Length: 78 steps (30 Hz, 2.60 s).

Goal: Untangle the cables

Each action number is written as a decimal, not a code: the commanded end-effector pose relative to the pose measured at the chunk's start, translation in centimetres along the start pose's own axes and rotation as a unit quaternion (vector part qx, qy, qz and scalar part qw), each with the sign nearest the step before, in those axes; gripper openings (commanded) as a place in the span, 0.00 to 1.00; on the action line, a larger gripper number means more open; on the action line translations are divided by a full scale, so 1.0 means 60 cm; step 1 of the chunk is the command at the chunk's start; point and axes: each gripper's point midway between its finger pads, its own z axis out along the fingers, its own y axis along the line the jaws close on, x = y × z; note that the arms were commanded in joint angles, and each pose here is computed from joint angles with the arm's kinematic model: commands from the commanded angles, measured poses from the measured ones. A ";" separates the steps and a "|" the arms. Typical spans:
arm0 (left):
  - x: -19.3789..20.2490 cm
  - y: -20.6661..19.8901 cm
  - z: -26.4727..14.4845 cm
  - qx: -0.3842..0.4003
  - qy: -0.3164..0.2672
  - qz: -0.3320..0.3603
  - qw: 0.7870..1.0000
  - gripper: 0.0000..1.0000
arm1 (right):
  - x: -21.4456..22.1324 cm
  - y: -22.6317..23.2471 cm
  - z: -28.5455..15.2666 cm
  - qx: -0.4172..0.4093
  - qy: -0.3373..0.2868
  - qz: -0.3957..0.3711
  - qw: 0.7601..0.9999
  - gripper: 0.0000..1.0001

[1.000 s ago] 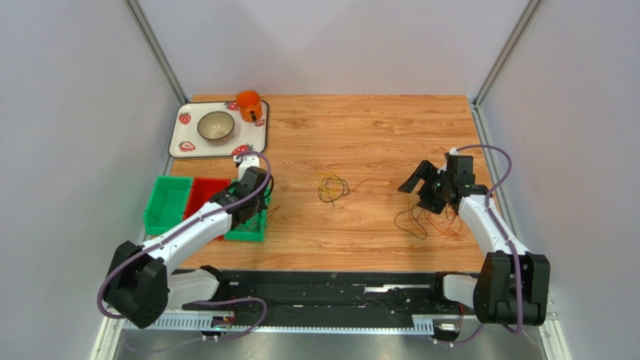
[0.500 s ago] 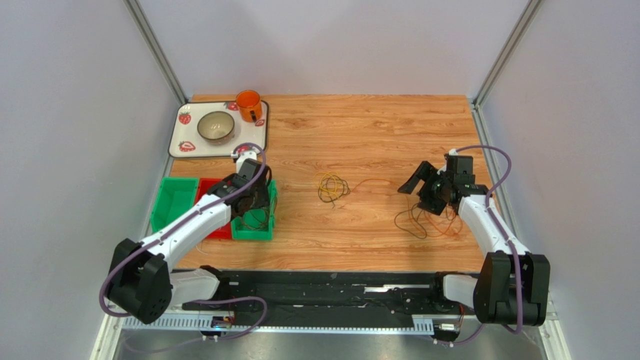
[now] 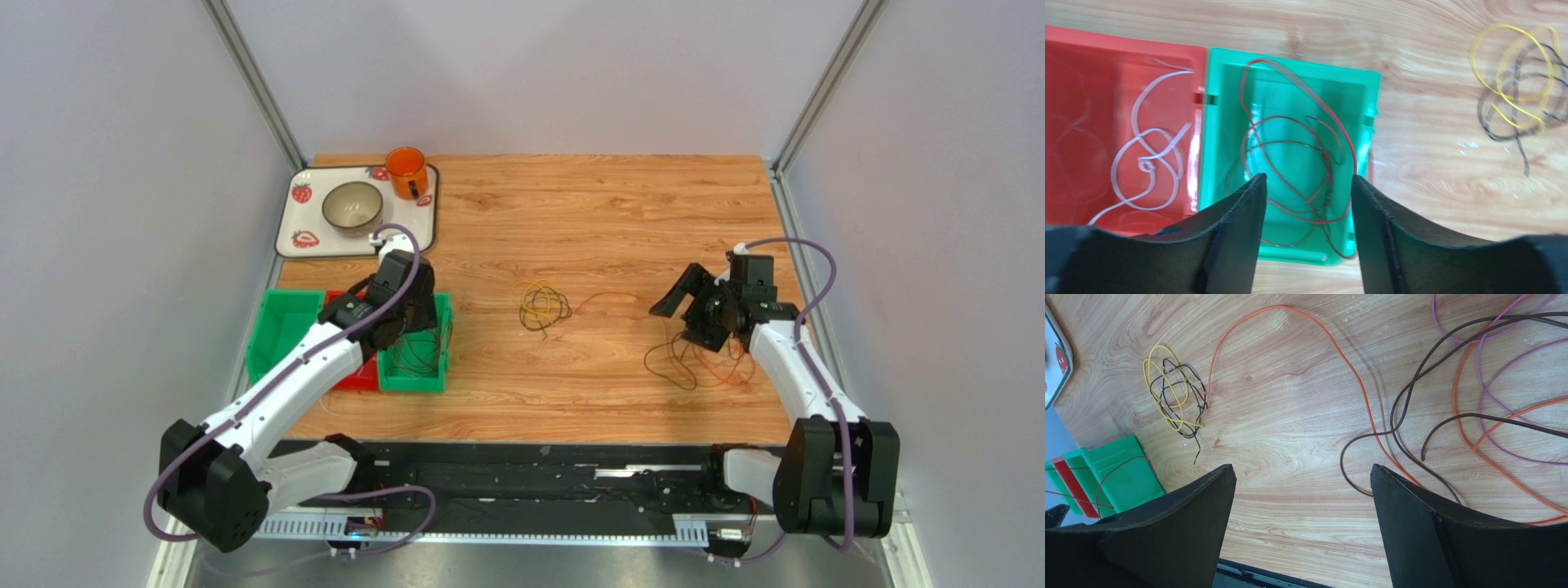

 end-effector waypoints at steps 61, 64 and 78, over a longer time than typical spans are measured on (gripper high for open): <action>0.049 -0.077 0.016 -0.042 0.008 0.182 0.982 0.00 | -0.008 0.008 -0.001 -0.006 -0.006 -0.018 1.000 0.86; 0.020 -0.051 -0.005 -0.078 -0.016 0.176 0.981 0.00 | -0.009 0.008 -0.003 -0.006 -0.006 -0.020 1.000 0.86; -0.015 0.080 -0.057 -0.242 -0.039 0.087 0.966 0.00 | -0.011 0.018 -0.013 -0.015 -0.009 -0.023 1.000 0.86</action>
